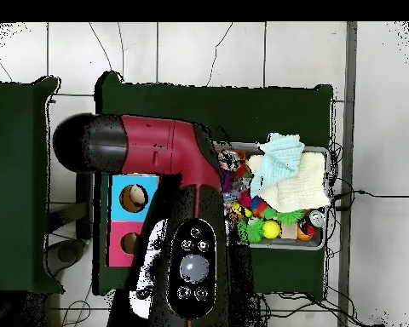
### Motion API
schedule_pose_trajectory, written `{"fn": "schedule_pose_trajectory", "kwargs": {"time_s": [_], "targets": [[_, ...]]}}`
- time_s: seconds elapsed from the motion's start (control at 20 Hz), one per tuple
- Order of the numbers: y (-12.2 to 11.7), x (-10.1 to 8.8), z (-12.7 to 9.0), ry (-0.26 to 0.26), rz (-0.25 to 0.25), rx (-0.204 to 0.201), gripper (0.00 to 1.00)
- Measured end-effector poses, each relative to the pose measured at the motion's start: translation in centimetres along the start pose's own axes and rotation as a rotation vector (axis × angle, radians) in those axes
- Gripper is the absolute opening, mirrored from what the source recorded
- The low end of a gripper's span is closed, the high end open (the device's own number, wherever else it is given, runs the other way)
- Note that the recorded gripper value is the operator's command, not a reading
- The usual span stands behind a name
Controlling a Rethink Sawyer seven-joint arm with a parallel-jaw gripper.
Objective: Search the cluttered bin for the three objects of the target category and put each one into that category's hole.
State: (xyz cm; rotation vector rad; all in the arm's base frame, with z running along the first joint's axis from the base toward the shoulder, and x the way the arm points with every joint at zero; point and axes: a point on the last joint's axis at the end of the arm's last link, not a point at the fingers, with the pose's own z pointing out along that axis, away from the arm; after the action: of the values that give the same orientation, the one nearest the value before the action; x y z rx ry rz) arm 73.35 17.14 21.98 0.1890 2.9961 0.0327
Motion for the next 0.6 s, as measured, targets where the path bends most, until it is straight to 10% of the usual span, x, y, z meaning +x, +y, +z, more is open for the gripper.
{"fn": "schedule_pose_trajectory", "kwargs": {"time_s": [0.35, 0.4, 0.6], "targets": [[0.8, 1.9, 4.2, 0.020, -0.024, 0.019, 1.00], [0.5, 2.6, 6.0, 0.026, -0.029, 0.030, 0.00], [0.3, 3.3, 7.4, 0.026, -0.032, 0.037, 0.00]]}}
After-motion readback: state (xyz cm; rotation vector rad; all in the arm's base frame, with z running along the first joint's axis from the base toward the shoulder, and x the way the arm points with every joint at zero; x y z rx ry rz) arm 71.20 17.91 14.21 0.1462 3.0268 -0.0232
